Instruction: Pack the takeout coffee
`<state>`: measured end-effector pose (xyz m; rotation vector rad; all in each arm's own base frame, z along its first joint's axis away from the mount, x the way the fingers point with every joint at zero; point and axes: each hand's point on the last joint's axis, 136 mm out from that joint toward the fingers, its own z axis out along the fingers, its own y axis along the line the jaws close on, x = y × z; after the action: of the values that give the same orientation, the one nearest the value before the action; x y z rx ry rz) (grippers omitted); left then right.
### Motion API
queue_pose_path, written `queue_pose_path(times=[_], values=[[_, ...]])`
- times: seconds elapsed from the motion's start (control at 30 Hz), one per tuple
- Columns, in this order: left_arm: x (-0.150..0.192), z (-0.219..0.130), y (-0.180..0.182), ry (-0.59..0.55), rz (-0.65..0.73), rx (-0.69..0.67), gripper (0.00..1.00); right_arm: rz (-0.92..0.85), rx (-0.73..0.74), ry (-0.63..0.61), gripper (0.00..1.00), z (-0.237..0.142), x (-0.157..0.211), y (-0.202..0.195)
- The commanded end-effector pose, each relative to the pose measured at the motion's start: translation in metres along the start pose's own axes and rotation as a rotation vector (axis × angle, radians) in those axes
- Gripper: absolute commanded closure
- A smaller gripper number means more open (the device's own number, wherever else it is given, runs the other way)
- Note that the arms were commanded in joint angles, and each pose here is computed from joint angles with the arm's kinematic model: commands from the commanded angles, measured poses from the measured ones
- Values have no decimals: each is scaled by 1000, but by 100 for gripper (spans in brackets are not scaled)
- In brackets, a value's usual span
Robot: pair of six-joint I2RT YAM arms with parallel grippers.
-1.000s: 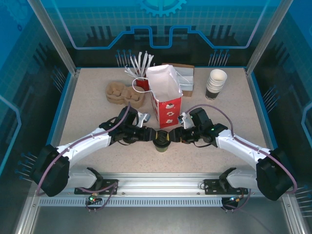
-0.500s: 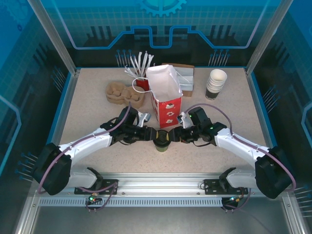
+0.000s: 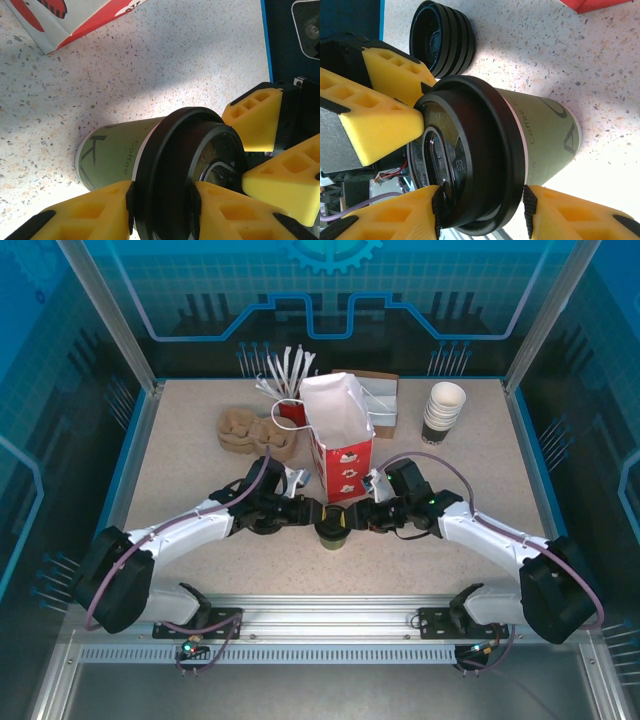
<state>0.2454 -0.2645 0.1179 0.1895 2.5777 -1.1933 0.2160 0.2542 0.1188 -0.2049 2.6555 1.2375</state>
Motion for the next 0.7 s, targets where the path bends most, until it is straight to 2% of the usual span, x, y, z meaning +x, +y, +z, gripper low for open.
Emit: queue_pose_path(times=[0.0,0.43,0.67], values=[[35,10,37,116,-103,-117,66,54,70,12,52,4,10,-26],[38,8,39,121,-104,-120,66,102,87,11,56,8,24,-49],[28,-2,27,95,-75,-120,66,84,74,-7,53,-2,18,-37]])
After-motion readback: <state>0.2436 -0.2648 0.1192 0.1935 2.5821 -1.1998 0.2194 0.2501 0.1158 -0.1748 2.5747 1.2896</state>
